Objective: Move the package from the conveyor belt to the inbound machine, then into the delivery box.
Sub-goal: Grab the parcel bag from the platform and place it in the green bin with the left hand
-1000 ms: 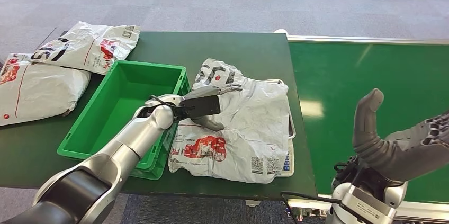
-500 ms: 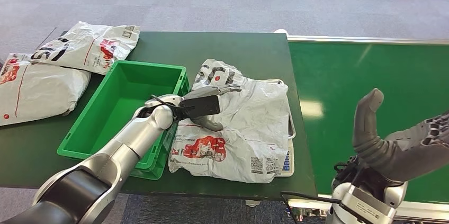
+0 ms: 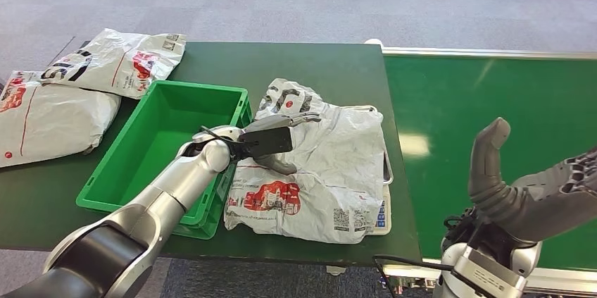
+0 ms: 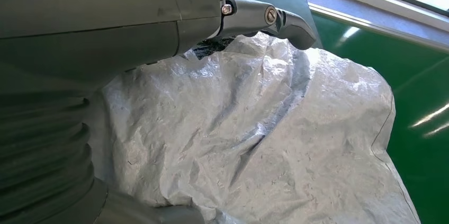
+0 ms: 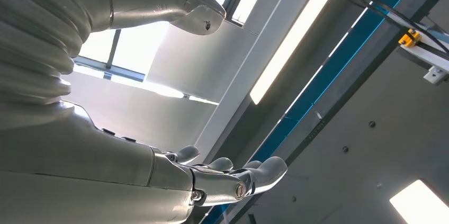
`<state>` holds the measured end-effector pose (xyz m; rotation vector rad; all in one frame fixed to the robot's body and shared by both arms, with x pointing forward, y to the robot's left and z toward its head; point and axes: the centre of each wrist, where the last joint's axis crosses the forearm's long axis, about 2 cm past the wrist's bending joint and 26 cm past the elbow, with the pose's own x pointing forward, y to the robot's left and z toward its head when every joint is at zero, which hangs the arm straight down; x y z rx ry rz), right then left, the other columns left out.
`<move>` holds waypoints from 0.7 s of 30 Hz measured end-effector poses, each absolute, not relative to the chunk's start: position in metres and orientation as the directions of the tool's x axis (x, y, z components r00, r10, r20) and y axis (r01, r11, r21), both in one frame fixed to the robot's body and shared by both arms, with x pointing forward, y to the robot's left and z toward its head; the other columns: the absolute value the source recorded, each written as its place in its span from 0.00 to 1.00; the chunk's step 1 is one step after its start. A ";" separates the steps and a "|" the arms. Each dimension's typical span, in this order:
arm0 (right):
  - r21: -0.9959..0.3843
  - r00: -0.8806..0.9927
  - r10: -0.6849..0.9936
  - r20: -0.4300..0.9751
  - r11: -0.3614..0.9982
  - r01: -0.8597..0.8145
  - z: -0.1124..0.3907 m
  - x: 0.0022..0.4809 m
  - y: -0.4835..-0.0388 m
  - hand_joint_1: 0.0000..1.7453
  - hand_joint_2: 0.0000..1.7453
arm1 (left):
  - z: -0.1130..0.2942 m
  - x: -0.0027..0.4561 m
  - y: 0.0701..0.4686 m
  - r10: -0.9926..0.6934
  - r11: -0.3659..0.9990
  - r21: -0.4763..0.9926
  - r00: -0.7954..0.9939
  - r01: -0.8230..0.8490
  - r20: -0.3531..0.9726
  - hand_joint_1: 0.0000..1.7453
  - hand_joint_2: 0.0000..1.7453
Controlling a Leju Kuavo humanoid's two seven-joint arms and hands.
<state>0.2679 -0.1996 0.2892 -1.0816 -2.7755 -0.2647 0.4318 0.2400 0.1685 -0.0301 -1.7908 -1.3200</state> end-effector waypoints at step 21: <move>0.109 -0.729 0.654 0.204 0.724 0.681 0.289 0.268 -0.200 0.00 1.00 | 0.168 0.432 0.241 -0.455 0.433 0.757 -0.607 0.489 0.652 0.00 1.00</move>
